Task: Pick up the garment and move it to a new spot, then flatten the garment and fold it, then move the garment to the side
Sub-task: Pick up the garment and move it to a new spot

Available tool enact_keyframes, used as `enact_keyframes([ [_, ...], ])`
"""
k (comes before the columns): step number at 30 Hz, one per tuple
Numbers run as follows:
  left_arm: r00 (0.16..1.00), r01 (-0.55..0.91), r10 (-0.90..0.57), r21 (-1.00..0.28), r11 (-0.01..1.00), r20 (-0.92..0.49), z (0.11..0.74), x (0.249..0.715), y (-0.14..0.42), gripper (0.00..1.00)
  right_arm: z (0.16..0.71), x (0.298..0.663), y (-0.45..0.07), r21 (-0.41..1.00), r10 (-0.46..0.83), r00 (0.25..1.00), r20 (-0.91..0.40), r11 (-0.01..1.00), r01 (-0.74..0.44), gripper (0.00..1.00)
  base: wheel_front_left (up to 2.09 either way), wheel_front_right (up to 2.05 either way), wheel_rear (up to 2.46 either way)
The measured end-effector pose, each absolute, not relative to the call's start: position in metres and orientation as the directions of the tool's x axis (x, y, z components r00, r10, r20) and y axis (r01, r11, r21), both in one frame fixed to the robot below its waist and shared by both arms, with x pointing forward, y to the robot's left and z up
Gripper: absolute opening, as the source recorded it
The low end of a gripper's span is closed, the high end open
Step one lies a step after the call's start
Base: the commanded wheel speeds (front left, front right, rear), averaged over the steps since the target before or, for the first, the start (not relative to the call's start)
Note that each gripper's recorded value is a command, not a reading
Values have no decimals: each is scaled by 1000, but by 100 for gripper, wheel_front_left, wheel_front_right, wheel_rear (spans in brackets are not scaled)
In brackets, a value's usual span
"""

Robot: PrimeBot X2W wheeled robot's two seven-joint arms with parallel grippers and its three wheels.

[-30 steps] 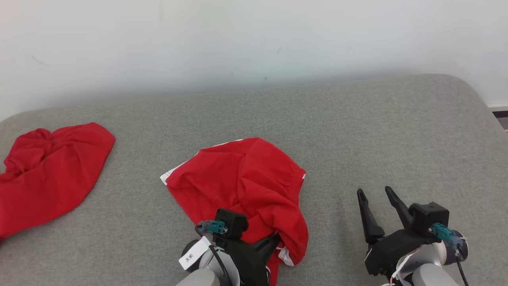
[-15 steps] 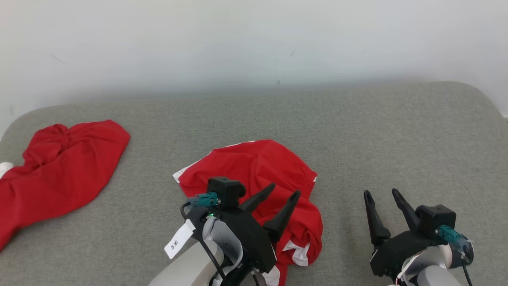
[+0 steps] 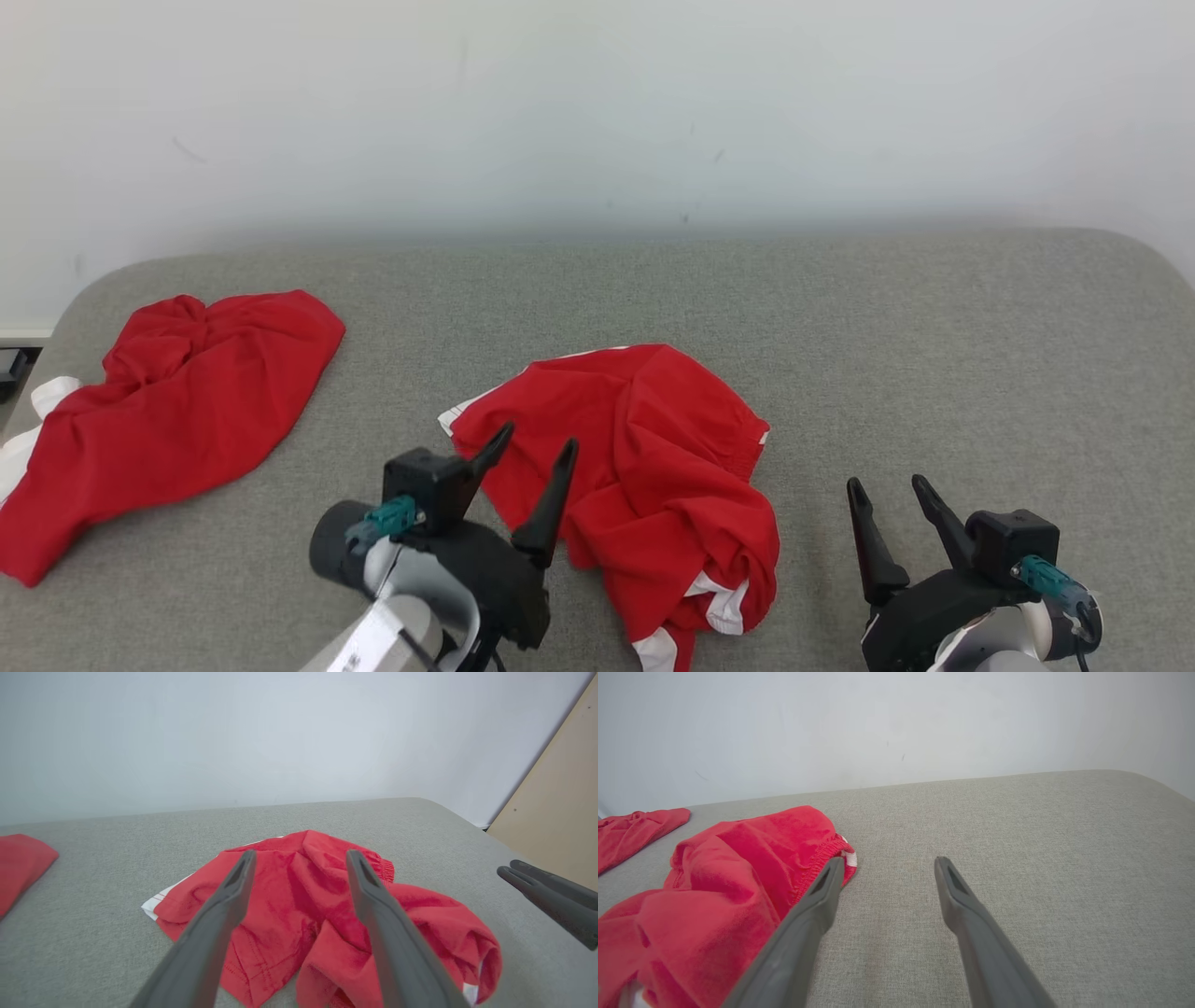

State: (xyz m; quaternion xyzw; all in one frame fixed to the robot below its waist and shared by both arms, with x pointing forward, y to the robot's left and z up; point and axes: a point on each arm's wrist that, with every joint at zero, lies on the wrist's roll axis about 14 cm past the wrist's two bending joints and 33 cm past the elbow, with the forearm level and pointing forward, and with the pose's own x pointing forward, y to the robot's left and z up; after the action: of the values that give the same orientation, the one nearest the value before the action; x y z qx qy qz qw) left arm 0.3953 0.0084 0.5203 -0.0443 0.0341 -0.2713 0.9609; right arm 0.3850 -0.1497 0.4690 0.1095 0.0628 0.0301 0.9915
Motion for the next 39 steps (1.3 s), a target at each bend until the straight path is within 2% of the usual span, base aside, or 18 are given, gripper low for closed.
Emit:
enact_keyframes([
  [10, 912, 402, -409, -135, 905, -28, 504, 385, 55, 100, 471, 384, -150, 219, 73, 991, -113, 975, -47, 100, 0, 0, 0],
  [22, 980, 174, -184, -121, 977, -79, 474, 371, 122, 100, 466, 380, -146, 226, 84, 989, -121, 973, -55, 100, 0, 0, 0],
  [39, 993, 122, -122, -93, 988, 5, 493, 370, 128, 100, 464, 384, -137, 229, 113, 985, -131, 970, -81, 100, 0, 0, 0],
])
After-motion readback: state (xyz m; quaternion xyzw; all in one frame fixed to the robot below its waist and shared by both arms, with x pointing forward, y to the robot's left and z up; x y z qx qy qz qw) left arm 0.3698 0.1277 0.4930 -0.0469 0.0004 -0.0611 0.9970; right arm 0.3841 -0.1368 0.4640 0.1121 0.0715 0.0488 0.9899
